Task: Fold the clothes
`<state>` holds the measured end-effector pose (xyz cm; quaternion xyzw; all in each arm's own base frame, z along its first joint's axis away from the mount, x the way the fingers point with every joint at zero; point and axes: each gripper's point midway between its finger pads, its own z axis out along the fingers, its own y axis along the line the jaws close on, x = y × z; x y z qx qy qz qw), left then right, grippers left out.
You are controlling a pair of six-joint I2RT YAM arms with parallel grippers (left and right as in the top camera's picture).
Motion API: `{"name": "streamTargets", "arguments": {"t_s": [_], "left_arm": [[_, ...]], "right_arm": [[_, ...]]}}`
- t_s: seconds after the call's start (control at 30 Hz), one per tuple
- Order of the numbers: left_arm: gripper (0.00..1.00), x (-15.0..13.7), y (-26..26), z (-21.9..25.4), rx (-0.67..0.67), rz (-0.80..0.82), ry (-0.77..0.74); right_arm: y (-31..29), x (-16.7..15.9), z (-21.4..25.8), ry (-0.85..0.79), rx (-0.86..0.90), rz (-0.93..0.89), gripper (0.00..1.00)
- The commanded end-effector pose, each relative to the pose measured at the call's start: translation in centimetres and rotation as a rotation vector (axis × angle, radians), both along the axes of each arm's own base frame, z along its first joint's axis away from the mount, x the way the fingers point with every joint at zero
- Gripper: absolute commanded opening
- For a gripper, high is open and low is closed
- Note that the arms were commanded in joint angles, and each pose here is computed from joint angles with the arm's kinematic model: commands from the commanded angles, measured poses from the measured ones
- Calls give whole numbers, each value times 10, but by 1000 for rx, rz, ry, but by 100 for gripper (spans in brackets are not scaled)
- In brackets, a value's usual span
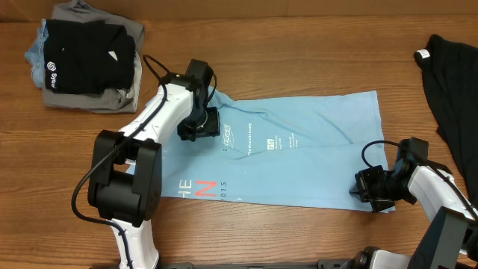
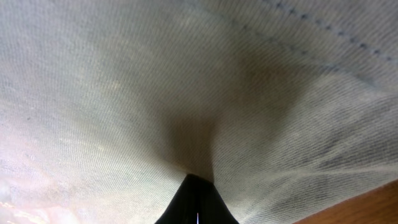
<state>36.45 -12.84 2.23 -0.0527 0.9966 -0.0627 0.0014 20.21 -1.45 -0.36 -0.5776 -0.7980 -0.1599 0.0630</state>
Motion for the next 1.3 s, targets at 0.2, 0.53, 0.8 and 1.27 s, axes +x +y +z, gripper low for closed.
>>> {"name": "streamTargets", "arguments": {"t_s": [0.2, 0.53, 0.8, 1.27], "left_arm": [[58, 15, -10, -8, -50, 28, -57], [59, 34, -5, -6, -52, 45, -130], [62, 76, -4, 4, -35, 23, -315], [78, 72, 35, 105, 192, 13, -254]], "right_arm": [[-13, -18, -17, 75, -73, 7, 4], [-13, -18, -17, 74, -72, 7, 4], [-11, -18, -17, 69, -64, 12, 4], [-7, -15, -16, 43, -39, 43, 4]]}}
